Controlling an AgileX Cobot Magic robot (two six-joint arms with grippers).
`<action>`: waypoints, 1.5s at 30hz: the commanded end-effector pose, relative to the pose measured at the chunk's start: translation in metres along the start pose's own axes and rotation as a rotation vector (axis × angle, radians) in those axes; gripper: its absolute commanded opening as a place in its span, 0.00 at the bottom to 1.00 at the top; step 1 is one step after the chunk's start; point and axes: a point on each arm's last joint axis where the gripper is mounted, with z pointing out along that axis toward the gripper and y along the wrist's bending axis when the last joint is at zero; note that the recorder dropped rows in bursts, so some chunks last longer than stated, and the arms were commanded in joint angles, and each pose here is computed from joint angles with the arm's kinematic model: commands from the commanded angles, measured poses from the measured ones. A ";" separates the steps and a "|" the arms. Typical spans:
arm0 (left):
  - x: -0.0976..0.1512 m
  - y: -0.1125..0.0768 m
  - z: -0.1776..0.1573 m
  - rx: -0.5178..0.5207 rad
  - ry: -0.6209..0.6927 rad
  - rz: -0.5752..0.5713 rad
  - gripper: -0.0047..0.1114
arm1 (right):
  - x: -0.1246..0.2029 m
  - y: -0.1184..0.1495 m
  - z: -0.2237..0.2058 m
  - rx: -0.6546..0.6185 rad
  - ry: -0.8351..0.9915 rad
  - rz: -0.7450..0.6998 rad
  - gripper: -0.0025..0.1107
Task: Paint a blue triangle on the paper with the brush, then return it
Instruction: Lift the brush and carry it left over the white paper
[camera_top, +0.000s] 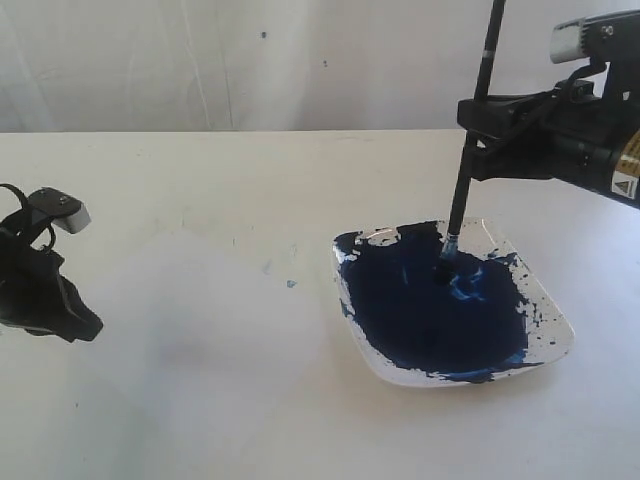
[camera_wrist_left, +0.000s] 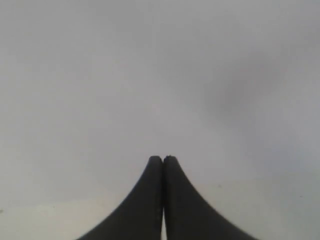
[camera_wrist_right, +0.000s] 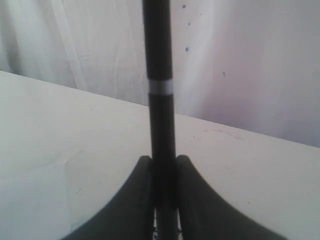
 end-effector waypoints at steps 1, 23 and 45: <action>-0.001 0.004 -0.002 -0.027 -0.008 -0.065 0.04 | 0.001 -0.002 -0.001 0.011 0.006 -0.010 0.02; 0.007 0.025 0.002 -0.115 -0.014 -0.149 0.04 | 0.010 0.000 0.009 -0.058 -0.021 -0.051 0.02; 0.012 0.038 0.024 -0.143 0.002 -0.196 0.04 | -0.020 0.070 0.042 -0.460 -0.298 -0.027 0.02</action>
